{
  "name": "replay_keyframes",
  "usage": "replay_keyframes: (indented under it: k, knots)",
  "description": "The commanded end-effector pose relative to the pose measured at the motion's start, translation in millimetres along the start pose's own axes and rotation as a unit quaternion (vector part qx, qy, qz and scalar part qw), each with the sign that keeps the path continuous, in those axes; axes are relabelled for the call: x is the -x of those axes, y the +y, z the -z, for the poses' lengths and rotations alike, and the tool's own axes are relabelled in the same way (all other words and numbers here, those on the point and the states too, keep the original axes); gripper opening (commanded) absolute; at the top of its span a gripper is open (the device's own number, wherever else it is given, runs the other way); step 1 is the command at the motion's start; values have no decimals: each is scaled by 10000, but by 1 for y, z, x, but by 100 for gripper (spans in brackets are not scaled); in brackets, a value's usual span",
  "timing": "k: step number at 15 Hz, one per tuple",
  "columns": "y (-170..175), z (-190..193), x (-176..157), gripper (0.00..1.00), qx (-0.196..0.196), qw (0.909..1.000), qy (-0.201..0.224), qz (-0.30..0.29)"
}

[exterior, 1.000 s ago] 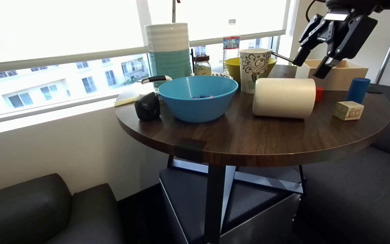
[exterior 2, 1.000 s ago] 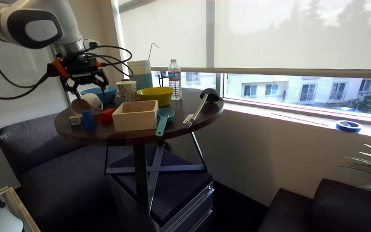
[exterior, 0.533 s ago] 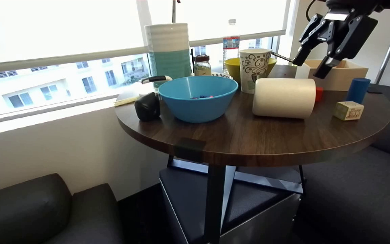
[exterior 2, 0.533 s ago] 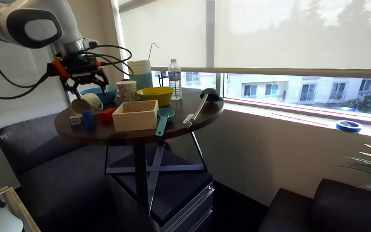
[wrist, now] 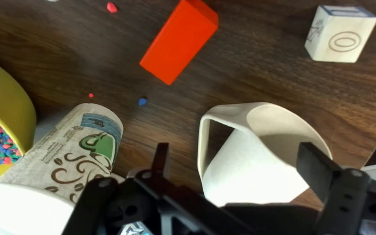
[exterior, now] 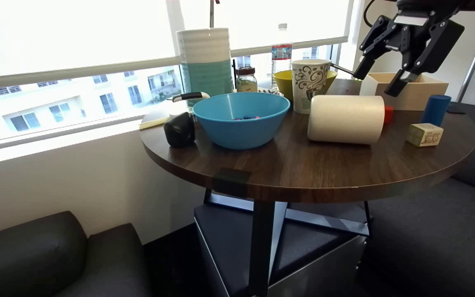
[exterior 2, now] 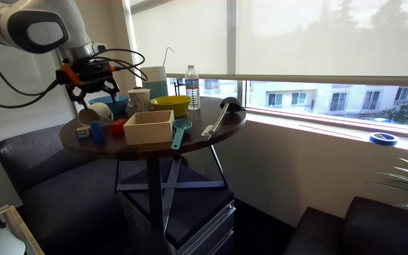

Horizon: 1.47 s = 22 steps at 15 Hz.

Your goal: Lift the laying mug cup and position it upright on the table

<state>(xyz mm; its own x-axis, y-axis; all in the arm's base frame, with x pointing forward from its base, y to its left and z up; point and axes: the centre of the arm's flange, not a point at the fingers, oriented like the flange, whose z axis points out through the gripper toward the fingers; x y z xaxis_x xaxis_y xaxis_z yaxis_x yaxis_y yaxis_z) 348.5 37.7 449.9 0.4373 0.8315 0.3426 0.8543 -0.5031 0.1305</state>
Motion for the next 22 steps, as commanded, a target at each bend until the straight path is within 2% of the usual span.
replay_keyframes:
  k: [1, 10, 18, 19, 21, 22]
  knots:
    - [-7, -11, 1, 100, -228, 9991, 184, 296]
    - [-8, -25, 4, 100, -492, 9966, 48, 665]
    - [-8, -36, 3, 100, -461, 9955, 411, 719]
    - [-7, -35, 3, 77, -454, 9954, 482, 686]
    - [-6, -35, 3, 68, -441, 9952, 579, 652]
    - [-6, -35, 4, 59, -433, 9951, 619, 642]
